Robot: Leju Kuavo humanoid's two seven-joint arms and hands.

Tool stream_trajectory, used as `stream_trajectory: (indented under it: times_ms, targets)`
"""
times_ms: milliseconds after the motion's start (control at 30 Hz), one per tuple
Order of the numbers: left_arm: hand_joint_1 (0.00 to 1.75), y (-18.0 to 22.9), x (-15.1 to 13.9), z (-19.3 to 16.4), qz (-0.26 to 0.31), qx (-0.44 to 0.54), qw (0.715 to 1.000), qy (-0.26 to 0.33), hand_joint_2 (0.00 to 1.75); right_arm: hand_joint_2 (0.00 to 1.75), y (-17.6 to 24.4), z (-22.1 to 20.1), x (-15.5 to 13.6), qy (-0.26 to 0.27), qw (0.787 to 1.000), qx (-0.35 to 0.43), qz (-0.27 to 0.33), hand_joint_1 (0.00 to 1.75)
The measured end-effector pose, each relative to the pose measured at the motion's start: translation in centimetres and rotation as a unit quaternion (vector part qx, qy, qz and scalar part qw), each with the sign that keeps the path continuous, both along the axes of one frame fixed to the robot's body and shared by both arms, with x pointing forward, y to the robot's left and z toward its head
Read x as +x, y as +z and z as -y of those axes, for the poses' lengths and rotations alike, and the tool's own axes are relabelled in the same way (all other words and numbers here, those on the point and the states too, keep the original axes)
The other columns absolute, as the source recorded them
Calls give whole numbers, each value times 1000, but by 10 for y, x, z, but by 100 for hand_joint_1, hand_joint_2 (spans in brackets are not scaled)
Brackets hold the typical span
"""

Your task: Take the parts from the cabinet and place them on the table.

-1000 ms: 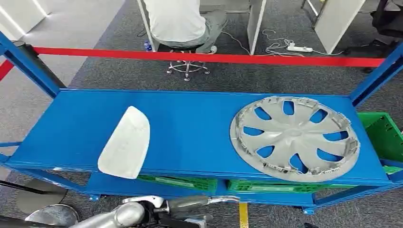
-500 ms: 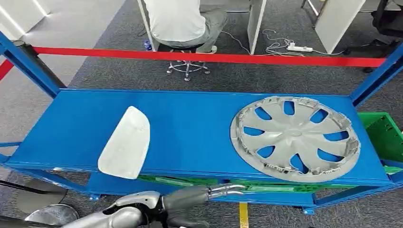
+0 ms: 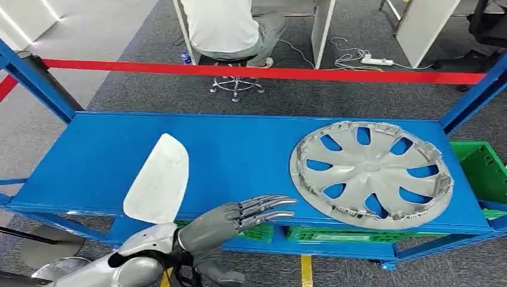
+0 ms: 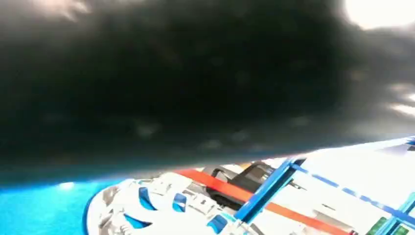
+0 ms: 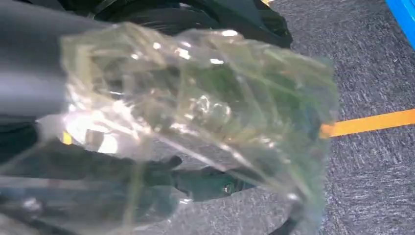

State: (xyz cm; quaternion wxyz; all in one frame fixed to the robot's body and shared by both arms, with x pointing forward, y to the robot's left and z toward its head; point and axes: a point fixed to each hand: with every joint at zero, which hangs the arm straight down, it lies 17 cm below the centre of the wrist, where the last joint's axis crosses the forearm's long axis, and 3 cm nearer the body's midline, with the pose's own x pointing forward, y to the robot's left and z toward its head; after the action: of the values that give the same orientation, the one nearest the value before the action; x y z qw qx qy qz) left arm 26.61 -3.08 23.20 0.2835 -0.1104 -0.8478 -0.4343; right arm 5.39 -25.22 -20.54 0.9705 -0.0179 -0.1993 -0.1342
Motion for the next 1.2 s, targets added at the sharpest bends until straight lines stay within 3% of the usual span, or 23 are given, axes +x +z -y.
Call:
stream_trajectory:
  times_ms: [133, 433, 467, 567, 667, 1200]
  targets:
    - [0, 7, 1, -4, 20, -7, 1000, 11, 0, 0, 1, -2, 1, 0, 1000, 2, 3, 0]
    - [0, 63, 7, -22, 154, -34, 985, 74, 0, 0, 4, -4, 2, 4, 1000, 3, 11, 0]
    - [0, 66, 7, -24, 161, -36, 983, 79, 175, 0, 4, -4, 2, 5, 1000, 3, 12, 0]
    - [0, 73, 11, -30, 180, -38, 977, 105, 175, 0, 4, -4, 1, 6, 1000, 3, 11, 0]
    - [0, 69, 20, -42, 161, -43, 977, 136, 175, 0, 3, -4, -3, 6, 1000, 3, 9, 0]
    - [0, 0, 35, -146, 105, 36, 950, 293, 175, 0, 1, 7, -34, -33, 999, -5, -12, 0]
